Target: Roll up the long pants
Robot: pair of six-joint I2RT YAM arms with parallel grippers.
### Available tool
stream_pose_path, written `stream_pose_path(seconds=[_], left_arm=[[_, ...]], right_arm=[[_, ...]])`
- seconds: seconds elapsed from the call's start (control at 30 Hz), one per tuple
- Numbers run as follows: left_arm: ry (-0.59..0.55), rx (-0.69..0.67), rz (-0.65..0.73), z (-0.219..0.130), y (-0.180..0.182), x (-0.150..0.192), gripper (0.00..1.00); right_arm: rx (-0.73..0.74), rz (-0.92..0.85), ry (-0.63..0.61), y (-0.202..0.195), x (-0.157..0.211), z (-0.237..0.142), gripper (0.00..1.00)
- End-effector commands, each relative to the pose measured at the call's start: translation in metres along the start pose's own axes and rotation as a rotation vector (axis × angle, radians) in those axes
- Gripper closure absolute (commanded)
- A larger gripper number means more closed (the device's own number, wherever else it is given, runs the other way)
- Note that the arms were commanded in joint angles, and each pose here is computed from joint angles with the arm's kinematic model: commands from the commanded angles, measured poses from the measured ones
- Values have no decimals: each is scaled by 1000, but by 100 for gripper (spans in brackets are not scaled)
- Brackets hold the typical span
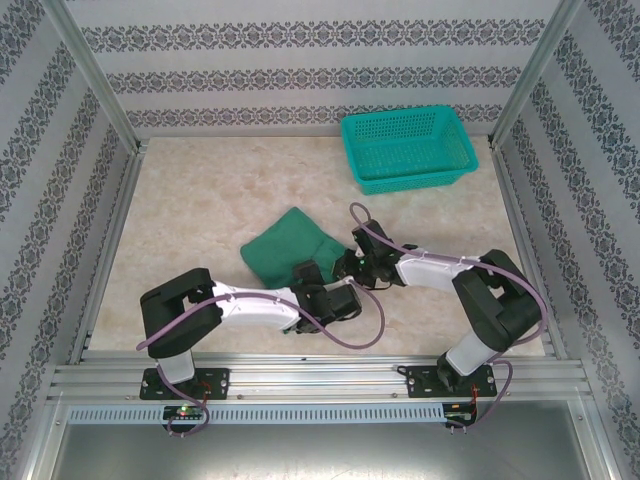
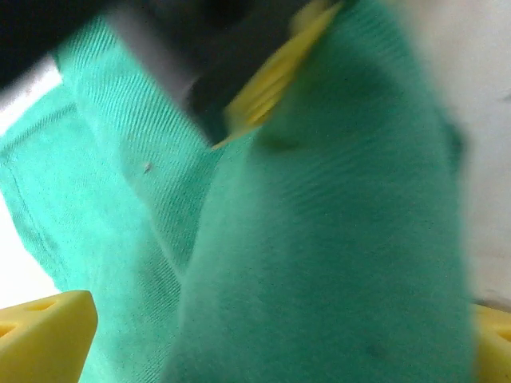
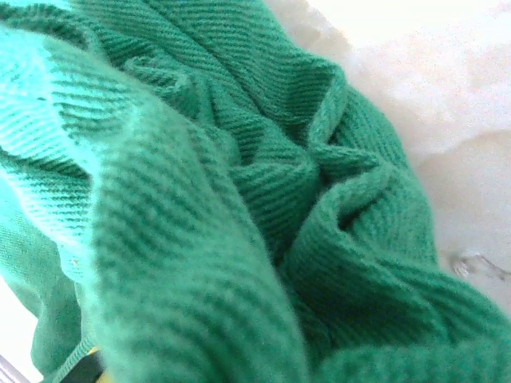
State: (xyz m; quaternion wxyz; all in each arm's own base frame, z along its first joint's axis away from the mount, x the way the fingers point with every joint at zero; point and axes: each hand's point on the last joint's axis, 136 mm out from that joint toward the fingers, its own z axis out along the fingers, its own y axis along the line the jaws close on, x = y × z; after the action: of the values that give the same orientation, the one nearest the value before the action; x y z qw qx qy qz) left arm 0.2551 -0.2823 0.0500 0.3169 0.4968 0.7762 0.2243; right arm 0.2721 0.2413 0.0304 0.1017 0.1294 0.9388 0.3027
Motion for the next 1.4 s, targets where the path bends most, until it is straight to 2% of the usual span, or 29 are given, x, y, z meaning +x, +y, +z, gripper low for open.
stream_pose_path(seconds=[0.0,0.07,0.1,0.13,0.17,0.2,0.33,0.43,0.5,0.53,0.63,0.77,0.9,1.0,1.17,1.2,1.23,1.27,1.37], left_arm=[[142,-74,45,17,17,38,0],[150,-48,39,18,12,39,0],[155,-14,37,17,7,40,9],[155,30,40,17,0,40,25],[155,67,39,16,-6,40,70],[154,75,28,15,-6,41,100],[113,227,-6,6,-26,37,100],[97,512,-141,-7,-49,23,100],[81,755,-271,-21,-61,9,100],[84,814,-322,-24,-60,4,100],[59,989,-435,-39,-52,-14,100],[-40,1263,-632,-64,-31,-46,100],[-157,1486,-786,-80,-6,-69,100],[-231,1584,-931,-77,15,-78,100],[-183,1590,-1132,-52,31,-57,100],[-158,1579,-1156,-46,28,-50,100],[-138,1563,-1178,-40,24,-45,100],[-123,1547,-1209,-33,20,-39,100],[-68,1552,-1294,-19,-1,-21,100]], right_arm=[[63,39,56,-28,18,-9,100],[67,48,47,-33,18,-14,100],[70,50,43,-34,17,-15,100],[68,54,42,-34,17,-17,100],[64,56,36,-34,15,-18,100],[61,55,31,-33,14,-20,100],[42,67,3,-30,3,-24,100],[-29,60,-31,-15,-13,-30,98],[-93,24,-80,6,-30,-44,65],[-105,9,-113,13,-38,-53,53],[-97,-61,-220,32,-60,-88,32],[-70,-117,-273,42,-72,-125,30],[-95,-106,-269,43,-69,-135,30],[-106,-74,-218,40,-61,-127,30],[-104,-30,-161,34,-48,-116,29],[-99,-21,-144,32,-46,-112,28],[-93,-16,-126,31,-43,-109,21],[-88,-15,-106,30,-41,-105,18],[-65,-28,-69,27,-36,-95,15]])
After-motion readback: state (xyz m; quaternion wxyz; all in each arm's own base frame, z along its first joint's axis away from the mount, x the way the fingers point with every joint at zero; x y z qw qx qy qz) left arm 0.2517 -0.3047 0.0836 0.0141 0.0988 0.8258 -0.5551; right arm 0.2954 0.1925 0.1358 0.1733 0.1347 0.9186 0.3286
